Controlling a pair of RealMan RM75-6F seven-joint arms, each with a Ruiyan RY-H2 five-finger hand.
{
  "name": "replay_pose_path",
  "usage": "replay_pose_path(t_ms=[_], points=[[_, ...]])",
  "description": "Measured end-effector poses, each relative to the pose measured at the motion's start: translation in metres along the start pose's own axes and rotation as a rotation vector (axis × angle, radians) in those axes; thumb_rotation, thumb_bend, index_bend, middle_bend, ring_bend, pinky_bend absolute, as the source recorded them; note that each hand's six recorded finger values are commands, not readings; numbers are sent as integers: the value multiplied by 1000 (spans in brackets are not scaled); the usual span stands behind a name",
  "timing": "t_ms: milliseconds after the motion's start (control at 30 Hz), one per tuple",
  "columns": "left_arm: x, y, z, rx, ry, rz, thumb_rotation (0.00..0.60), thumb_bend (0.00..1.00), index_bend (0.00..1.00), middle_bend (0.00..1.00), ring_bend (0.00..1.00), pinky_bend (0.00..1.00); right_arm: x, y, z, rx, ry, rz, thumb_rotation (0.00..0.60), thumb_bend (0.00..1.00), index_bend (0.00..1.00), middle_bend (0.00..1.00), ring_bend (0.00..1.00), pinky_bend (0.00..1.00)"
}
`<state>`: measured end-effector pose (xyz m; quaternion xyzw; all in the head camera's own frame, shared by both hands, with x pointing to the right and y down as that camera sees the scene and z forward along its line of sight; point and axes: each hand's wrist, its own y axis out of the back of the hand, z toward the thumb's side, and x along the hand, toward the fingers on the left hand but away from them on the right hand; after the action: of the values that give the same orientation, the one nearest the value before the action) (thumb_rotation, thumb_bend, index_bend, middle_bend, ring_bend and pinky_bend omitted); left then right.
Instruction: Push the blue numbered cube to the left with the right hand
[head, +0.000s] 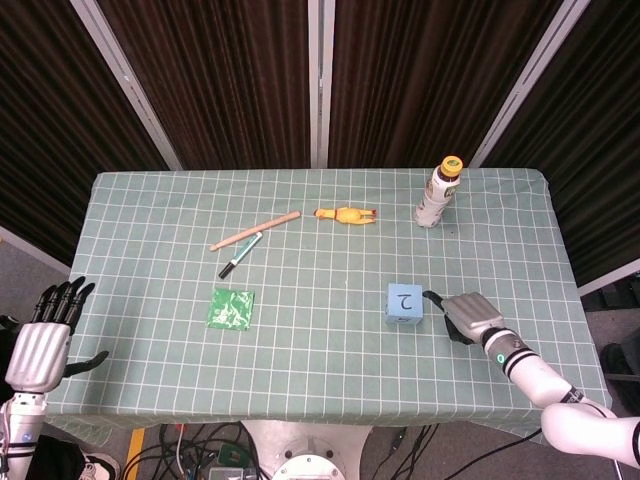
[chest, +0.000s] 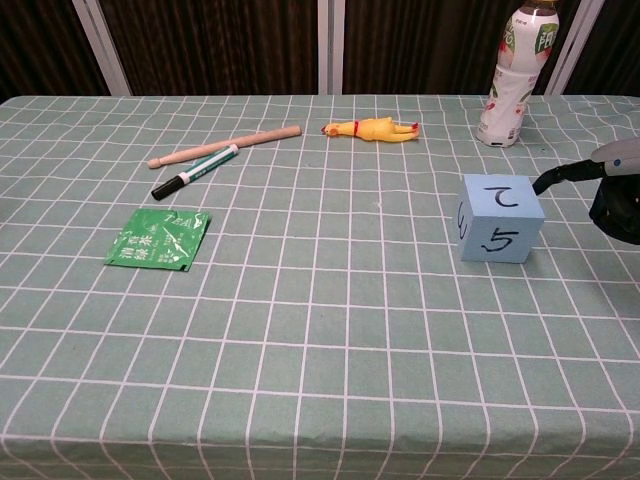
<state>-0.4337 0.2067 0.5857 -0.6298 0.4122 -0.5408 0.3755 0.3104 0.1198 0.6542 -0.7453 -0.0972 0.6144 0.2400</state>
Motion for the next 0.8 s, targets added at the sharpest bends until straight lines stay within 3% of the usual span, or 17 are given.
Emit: replay_pose_path(t_ms=[400,800], points=[[-3,4,-5,9,20,9,600,60,28,0,0,0,-18,32,25,86,11,-8,600,1000,91,921,828,685],[-6,5,-15,0,45,11,600,61,28,0,0,0,-37,60,61,184,-27,10,600,1000,167,931,841,686]])
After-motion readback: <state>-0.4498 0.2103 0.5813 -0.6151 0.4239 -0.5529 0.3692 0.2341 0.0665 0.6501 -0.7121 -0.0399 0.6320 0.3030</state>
